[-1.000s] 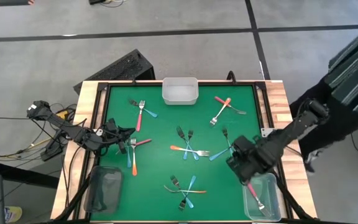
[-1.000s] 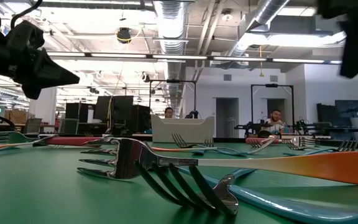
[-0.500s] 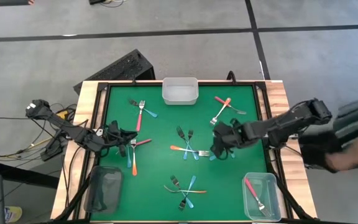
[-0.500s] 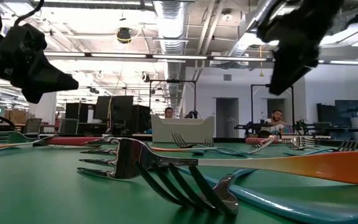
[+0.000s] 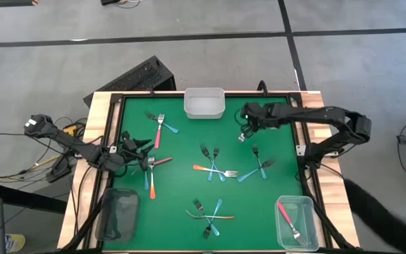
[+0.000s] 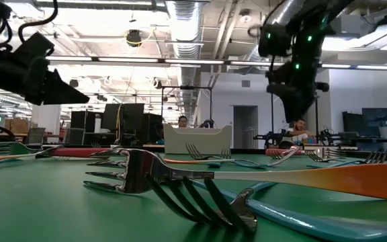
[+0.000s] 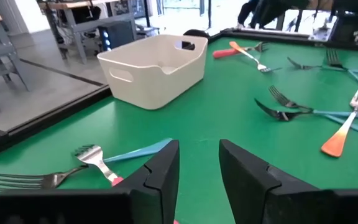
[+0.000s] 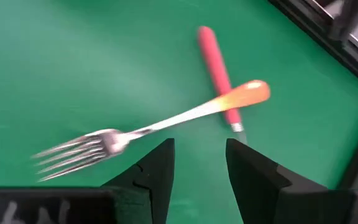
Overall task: Sort silverware by color (type)
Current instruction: Put the orange fork into the white bin
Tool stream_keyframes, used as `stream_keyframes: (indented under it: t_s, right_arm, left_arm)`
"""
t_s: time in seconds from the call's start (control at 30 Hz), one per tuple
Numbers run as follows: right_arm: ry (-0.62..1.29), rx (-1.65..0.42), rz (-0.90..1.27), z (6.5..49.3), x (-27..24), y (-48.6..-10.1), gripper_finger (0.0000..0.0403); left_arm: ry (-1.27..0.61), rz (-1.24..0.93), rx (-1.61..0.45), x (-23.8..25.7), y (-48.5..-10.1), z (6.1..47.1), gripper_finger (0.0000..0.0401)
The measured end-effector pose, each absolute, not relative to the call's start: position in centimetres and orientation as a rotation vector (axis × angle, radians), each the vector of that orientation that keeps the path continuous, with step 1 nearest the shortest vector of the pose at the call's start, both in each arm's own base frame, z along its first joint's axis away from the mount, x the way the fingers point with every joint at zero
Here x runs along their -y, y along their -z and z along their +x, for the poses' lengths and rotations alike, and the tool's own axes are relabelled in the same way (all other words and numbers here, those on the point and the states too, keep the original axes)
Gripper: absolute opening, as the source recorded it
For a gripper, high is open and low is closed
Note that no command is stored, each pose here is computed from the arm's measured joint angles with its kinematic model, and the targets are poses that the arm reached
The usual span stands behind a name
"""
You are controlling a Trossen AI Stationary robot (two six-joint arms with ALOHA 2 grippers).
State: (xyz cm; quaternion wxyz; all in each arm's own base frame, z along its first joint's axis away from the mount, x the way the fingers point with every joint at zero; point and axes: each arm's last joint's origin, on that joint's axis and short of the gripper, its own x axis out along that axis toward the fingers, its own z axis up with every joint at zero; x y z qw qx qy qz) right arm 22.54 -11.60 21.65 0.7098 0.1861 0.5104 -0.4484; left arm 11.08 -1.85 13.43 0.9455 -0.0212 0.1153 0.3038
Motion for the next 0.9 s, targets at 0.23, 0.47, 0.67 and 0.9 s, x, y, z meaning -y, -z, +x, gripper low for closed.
stream_keyframes:
  t_s: [0.23, 0.47, 0.67, 0.9]
  right_arm:
    - [0.980, -1.280, 0.457, 22.2, 14.8, -18.8, 0.0166]
    - [0.812, -1.342, 0.482, 24.0, 13.7, -16.7, 0.0166]
    - [0.770, -1.319, 0.404, 25.7, 11.5, -16.3, 0.0166]
    - [1.092, -1.085, 0.610, 26.2, 11.7, -16.5, 0.0166]
  left_arm:
    - [-0.631, -0.074, -0.261, 0.9, -13.3, 11.4, 0.0098]
    - [-0.689, -0.140, -0.241, 0.3, -13.3, 11.4, 0.0098]
    - [-0.709, -0.141, -0.240, 0.1, -13.3, 11.4, 0.0098]
    - [-0.749, -0.198, -0.213, -0.2, -13.3, 11.4, 0.0097]
